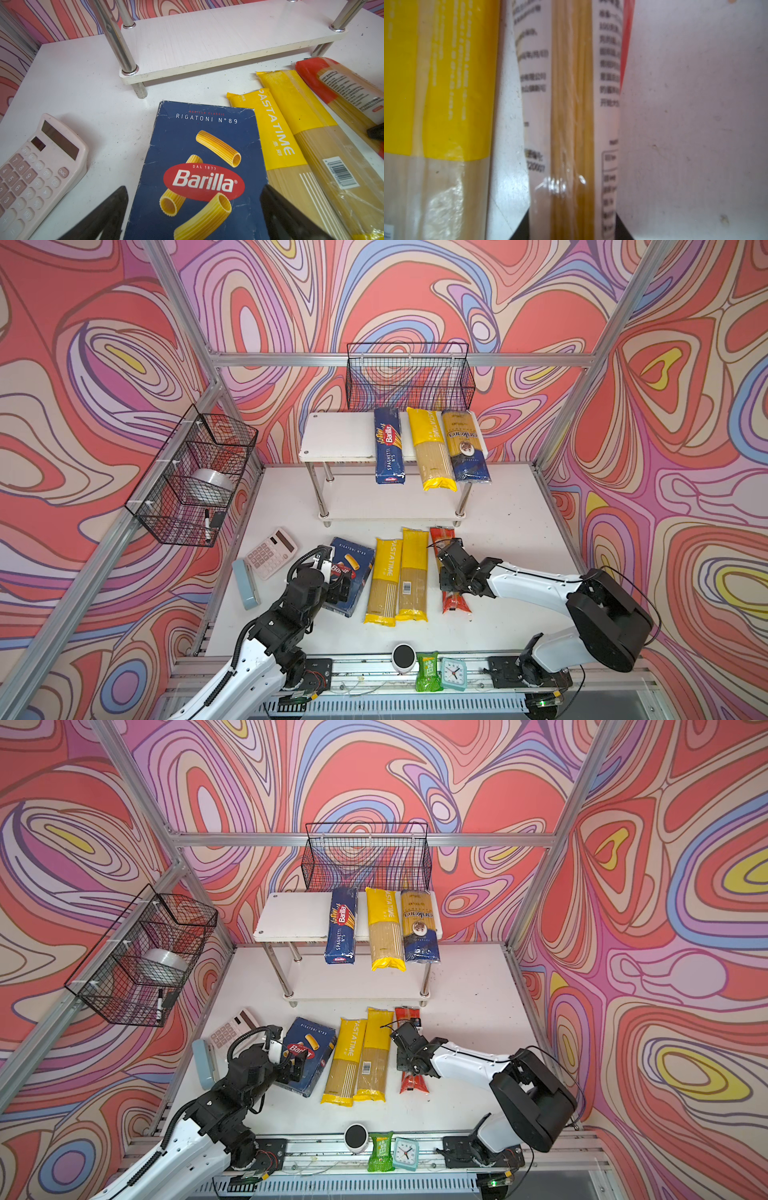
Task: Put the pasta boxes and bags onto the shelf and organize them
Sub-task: 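Close the right gripper around the red-and-yellow spaghetti bag, then lift the red-and-yellow bag upright off the table with the right gripper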
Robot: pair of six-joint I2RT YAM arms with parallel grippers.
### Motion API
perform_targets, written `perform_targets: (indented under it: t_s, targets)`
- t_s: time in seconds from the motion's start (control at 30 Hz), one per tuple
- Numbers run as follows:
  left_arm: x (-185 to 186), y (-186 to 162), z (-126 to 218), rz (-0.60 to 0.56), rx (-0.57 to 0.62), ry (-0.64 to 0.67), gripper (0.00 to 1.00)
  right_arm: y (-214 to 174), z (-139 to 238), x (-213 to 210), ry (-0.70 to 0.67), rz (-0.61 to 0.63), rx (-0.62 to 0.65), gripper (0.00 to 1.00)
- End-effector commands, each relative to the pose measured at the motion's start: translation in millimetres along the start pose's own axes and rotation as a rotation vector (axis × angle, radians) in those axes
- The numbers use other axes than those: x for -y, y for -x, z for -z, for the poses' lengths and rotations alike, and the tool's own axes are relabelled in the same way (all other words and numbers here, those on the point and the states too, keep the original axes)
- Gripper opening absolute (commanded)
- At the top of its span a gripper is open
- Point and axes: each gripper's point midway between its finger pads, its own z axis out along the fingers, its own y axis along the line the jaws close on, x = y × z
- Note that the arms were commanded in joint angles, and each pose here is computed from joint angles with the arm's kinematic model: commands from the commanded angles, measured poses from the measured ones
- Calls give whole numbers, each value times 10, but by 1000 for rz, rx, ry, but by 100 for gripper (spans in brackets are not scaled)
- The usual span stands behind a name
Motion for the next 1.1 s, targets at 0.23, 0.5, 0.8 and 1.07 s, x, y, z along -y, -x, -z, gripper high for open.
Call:
perform_targets:
  t_s: [0.23,0.5,0.8,1.07]
  targets:
    - [26,169,33,2,41,-9,100,-105,258,55,20,-15,-48,10]
    - [127,433,317,130,46,-94,100,85,625,-127,125,3,5,3]
    - [229,749,684,182,-48,-160,100,196,1097,-385,222,48,41,0]
    - [-29,854,955,96,-1,-57,100,323,1633,-804,283,144,116,0]
